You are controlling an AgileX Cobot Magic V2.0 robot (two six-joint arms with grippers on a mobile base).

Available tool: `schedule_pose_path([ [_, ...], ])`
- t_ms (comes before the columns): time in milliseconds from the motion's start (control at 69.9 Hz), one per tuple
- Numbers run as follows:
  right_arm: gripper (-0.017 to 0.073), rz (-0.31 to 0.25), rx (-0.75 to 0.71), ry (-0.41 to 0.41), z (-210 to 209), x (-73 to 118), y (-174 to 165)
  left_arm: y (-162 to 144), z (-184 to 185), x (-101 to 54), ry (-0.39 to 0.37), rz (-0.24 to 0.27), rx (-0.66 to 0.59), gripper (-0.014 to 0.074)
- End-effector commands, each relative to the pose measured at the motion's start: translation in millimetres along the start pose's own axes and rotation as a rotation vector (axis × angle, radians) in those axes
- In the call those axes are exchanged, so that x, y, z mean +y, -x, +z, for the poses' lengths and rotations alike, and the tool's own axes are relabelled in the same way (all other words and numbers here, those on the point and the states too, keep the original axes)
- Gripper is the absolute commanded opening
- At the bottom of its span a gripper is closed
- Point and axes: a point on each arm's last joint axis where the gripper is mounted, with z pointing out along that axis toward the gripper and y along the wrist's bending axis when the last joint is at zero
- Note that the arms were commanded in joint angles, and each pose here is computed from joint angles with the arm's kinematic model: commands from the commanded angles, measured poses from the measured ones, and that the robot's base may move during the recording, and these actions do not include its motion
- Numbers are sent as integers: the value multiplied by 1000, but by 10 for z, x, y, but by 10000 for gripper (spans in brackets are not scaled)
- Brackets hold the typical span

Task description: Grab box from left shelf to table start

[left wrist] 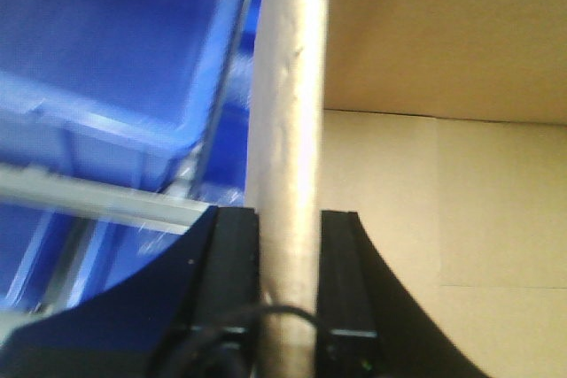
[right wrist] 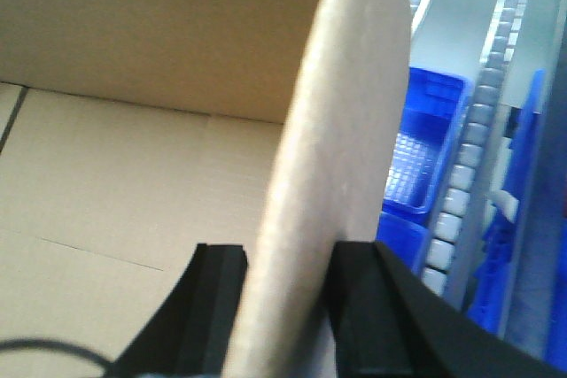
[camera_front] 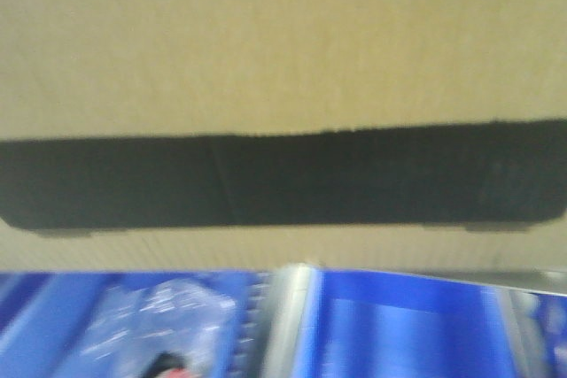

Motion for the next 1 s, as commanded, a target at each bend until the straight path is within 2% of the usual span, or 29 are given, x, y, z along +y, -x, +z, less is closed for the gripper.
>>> schedule_pose_path([
  [0,57,-13,-205,17,-113,23,240,202,-22,-60,-47,-46,-137,-102],
  [157,57,-13,-205,17,-113,23,240,211,152,-46,-47,-64,-107,-102],
  [300,57,-13,-206,17,-113,23,241,233,153,-43,-39,-51,-103,-102],
  [687,57,-13,-205,17,-113,23,240,250,-144,-78,-54,-41,-190,-102],
  [987,57,-13,-205,17,-113,23,240,250,-186,-80,-53,-36,-202,-102],
])
